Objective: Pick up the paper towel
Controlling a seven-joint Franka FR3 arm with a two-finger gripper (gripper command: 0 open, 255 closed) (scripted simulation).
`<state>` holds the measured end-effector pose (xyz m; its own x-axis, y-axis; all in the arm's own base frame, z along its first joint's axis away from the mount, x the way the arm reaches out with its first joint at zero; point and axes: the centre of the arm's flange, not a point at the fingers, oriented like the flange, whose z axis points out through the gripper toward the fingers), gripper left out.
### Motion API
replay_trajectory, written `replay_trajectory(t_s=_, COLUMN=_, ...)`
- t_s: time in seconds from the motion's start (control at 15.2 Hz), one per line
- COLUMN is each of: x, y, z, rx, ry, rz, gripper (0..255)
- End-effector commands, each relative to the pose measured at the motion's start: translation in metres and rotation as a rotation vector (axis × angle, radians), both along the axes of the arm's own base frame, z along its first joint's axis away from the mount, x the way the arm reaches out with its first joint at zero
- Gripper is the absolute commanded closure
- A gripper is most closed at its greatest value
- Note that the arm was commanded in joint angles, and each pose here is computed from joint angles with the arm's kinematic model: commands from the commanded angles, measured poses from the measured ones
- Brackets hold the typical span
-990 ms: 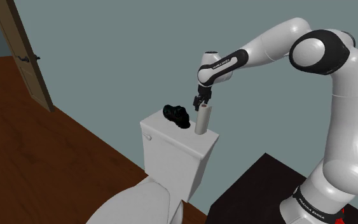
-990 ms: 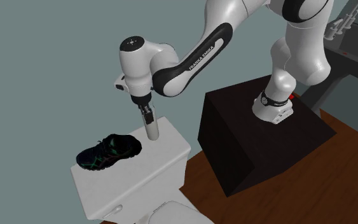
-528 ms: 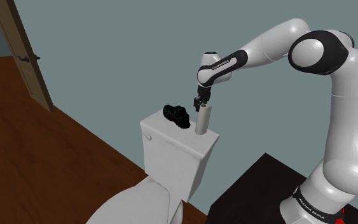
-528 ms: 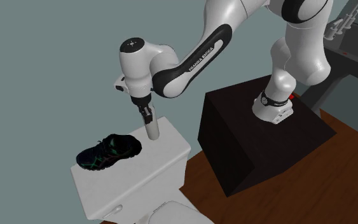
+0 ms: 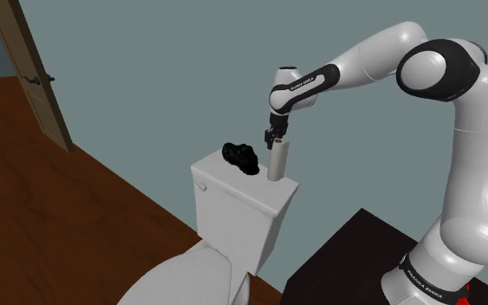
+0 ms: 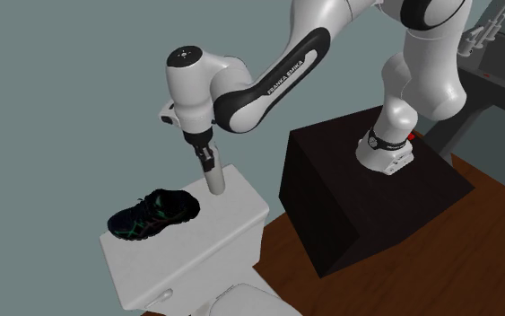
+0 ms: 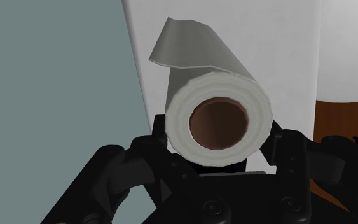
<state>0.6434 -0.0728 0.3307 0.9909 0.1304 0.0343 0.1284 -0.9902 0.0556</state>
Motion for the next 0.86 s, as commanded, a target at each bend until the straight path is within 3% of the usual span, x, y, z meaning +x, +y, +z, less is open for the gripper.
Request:
replay_trajectory(t_s=0.0, x=-0.001, y=-0.001, z=0.01, rx=0.0, ry=0.001, rz=0.0, gripper=255)
replay_trajectory(t_s=0.79, x=-0.001, y=-0.001, z=0.063, rx=0.0, ry=0.001, rz=0.0, gripper=255)
